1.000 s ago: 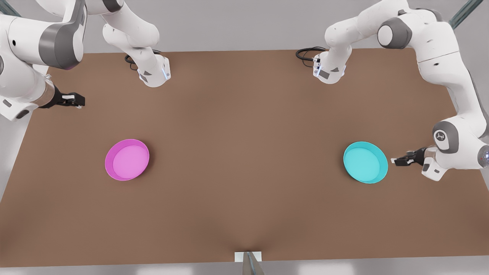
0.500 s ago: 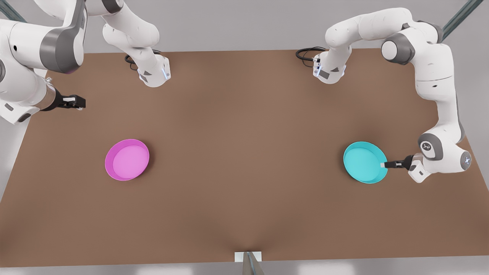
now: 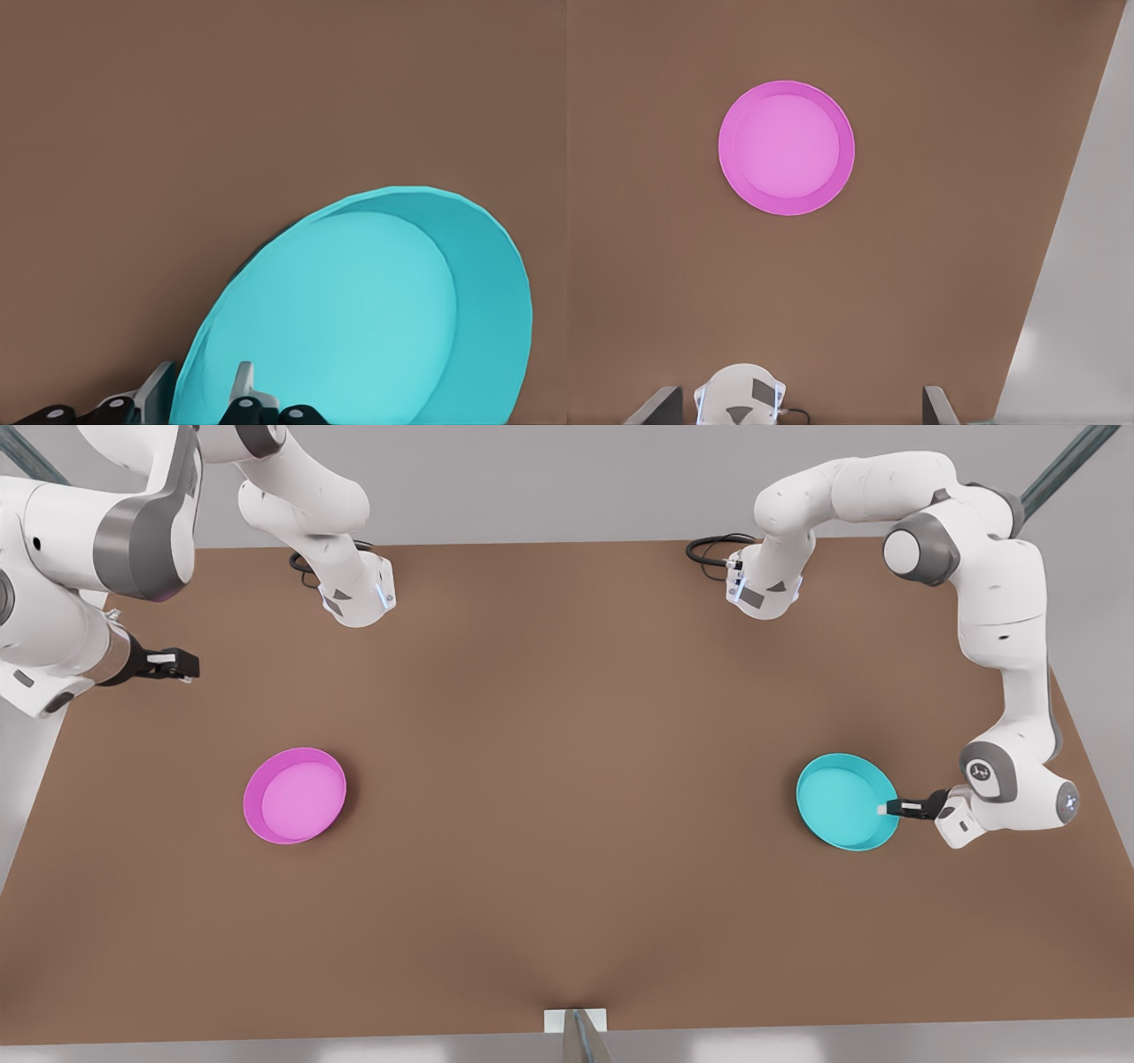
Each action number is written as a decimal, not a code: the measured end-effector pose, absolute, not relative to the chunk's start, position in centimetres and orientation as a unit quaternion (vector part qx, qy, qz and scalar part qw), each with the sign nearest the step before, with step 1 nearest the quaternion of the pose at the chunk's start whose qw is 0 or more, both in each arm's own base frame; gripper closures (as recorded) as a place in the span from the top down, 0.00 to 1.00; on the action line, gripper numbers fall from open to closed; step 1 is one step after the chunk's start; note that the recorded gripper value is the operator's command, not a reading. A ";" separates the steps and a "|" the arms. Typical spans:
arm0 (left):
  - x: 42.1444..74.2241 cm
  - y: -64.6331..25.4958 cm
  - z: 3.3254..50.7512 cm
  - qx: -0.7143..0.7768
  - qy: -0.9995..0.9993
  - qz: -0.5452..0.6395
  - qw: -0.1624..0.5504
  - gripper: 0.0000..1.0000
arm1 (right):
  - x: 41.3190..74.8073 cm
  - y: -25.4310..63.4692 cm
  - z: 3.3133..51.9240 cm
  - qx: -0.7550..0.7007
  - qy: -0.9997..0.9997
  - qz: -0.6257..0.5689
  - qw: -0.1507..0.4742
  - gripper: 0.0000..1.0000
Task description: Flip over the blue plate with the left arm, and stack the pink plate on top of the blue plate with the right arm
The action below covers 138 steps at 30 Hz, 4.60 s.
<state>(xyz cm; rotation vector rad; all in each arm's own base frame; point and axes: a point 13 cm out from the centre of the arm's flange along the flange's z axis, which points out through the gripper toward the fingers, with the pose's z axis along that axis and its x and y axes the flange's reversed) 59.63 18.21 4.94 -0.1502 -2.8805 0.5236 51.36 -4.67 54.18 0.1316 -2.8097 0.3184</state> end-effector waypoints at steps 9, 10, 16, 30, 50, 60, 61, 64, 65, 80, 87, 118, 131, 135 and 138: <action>59.6 18.2 4.5 -0.077 -0.976 0.180 0.099 0.32 | 51.4 -4.7 54.1 0.047 -0.980 0.111 0.156 1.00; 59.6 18.3 4.5 -0.079 -0.976 0.180 0.099 0.32 | 51.4 -4.7 54.0 0.047 -0.980 0.111 0.157 1.00; 60.0 18.4 4.8 -0.084 -0.977 0.175 0.093 0.21 | 51.3 -5.1 53.8 0.044 -0.980 0.110 0.160 1.00; 66.6 -2.8 27.5 -0.225 -0.974 0.030 0.019 0.21 | 51.2 -5.7 53.3 0.039 -0.979 0.110 0.167 1.00; 61.1 -35.9 34.7 -0.131 -0.856 -0.455 -0.209 0.21 | 51.0 -6.8 52.6 0.030 -0.978 0.110 0.175 1.00; 58.9 -40.4 28.4 -0.064 -0.772 -0.516 -0.365 0.21 | 50.8 -7.1 52.1 0.027 -0.977 0.110 0.182 1.00; 59.0 -40.5 27.7 -0.059 -0.761 -0.522 -0.381 0.21 | 50.8 -7.1 52.1 0.027 -0.977 0.109 0.182 1.00; 57.5 -42.6 24.8 -0.054 -0.735 -0.522 -0.431 0.21 | 50.8 -7.1 52.1 0.028 -0.977 0.109 0.182 1.00; 57.0 -43.3 23.8 -0.051 -0.729 -0.517 -0.445 0.21 | 50.8 -7.1 52.0 0.028 -0.977 0.109 0.182 1.00; 53.3 -46.2 16.6 0.045 -0.701 -0.424 -0.572 0.21 | 50.8 -7.4 51.9 0.025 -0.977 0.108 0.184 1.00; 50.5 -48.5 14.2 0.086 -0.721 -0.369 -0.580 0.73 | 50.8 -7.7 51.6 0.022 -0.976 0.107 0.187 1.00; 52.7 -8.0 50.1 0.300 -0.945 -0.076 0.109 1.00 | 46.2 -17.7 13.0 -0.063 -0.979 -0.051 0.189 1.00; 52.0 -7.1 50.5 0.133 -0.981 -0.057 0.131 1.00 | 51.0 -16.5 6.1 -0.090 -0.990 -0.070 0.087 1.00; 51.9 -7.1 50.5 0.100 -0.985 -0.053 0.134 1.00 | 51.3 -15.9 5.3 -0.094 -0.989 -0.077 0.082 0.67; 51.9 -7.1 50.5 0.079 -0.986 -0.050 0.135 1.00 | 51.7 -15.8 5.3 -0.093 -0.989 -0.080 0.077 0.39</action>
